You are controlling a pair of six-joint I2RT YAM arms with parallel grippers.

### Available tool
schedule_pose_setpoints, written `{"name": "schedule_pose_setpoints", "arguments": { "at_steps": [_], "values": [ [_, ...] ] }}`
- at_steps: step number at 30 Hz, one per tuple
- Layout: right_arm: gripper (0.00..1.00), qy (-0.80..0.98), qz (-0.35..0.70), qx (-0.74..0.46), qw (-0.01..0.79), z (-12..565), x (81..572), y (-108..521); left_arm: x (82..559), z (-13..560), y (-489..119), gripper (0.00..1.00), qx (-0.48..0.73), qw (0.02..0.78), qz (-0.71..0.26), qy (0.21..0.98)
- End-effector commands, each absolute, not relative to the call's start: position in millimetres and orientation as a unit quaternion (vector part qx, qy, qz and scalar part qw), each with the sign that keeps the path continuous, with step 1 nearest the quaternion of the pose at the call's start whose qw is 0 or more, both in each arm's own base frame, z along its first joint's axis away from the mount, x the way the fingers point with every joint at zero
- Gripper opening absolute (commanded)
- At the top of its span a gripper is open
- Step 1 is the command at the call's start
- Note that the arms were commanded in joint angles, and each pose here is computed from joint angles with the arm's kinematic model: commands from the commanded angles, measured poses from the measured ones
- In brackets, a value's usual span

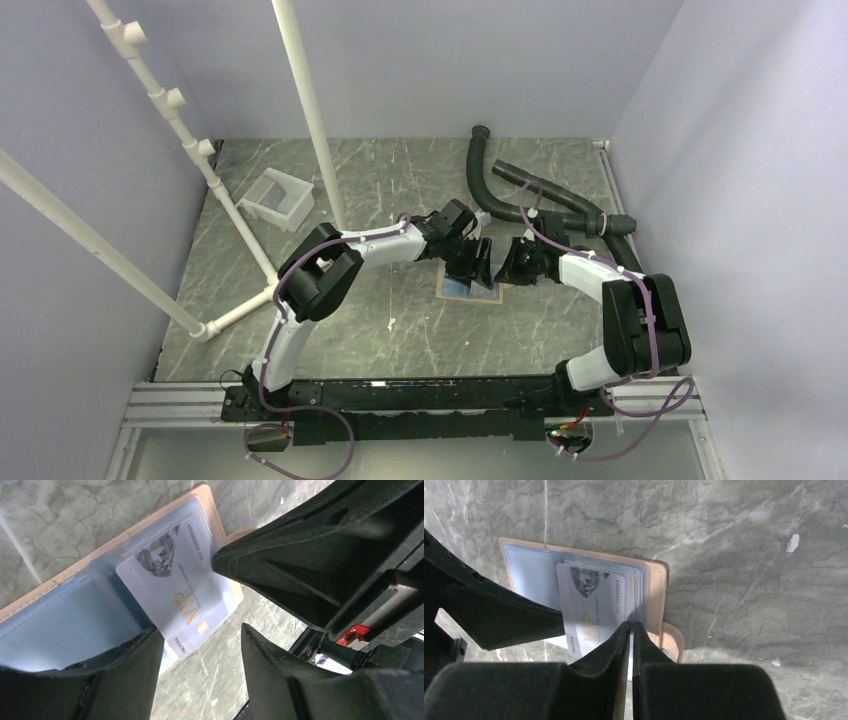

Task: Put the credit cards into the card holder
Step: Insert the credit card into the card holder.

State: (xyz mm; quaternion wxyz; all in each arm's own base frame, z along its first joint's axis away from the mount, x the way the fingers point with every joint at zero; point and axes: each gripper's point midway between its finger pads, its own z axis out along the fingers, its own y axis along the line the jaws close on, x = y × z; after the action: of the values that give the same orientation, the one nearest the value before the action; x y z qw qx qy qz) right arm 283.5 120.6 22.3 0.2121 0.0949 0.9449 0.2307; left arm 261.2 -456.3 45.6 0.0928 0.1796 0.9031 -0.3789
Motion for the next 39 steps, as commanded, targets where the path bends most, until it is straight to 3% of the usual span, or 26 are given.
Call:
{"name": "schedule_pose_setpoints", "arguments": {
  "at_steps": [1, 19, 26, 32, 39],
  "values": [
    [0.07, 0.939, 0.285, 0.100, 0.168, 16.5, 262.8, 137.6, 246.2, 47.5, -476.4, 0.63, 0.231, 0.103, -0.376, 0.891],
    [0.04, 0.936, 0.286, 0.115, 0.170, 15.5, 264.5, 125.7, 244.4, 55.6, -452.5, 0.81, 0.228, 0.105, -0.333, 0.909],
    [0.04, 0.930, 0.307, 0.118, 0.165, 18.8, 262.2, 132.4, 230.3, 72.0, -494.7, 0.80, 0.289, 0.128, -0.387, 0.866],
    [0.04, 0.933, 0.294, 0.121, 0.170, 18.1, 261.3, 127.5, 247.0, 78.7, -456.5, 0.83, 0.246, 0.179, -0.309, 0.901],
    [0.04, 0.934, 0.288, 0.120, 0.172, 16.4, 262.9, 124.9, 237.8, 77.9, -446.3, 0.83, 0.240, 0.158, -0.310, 0.906]
  ]
}}
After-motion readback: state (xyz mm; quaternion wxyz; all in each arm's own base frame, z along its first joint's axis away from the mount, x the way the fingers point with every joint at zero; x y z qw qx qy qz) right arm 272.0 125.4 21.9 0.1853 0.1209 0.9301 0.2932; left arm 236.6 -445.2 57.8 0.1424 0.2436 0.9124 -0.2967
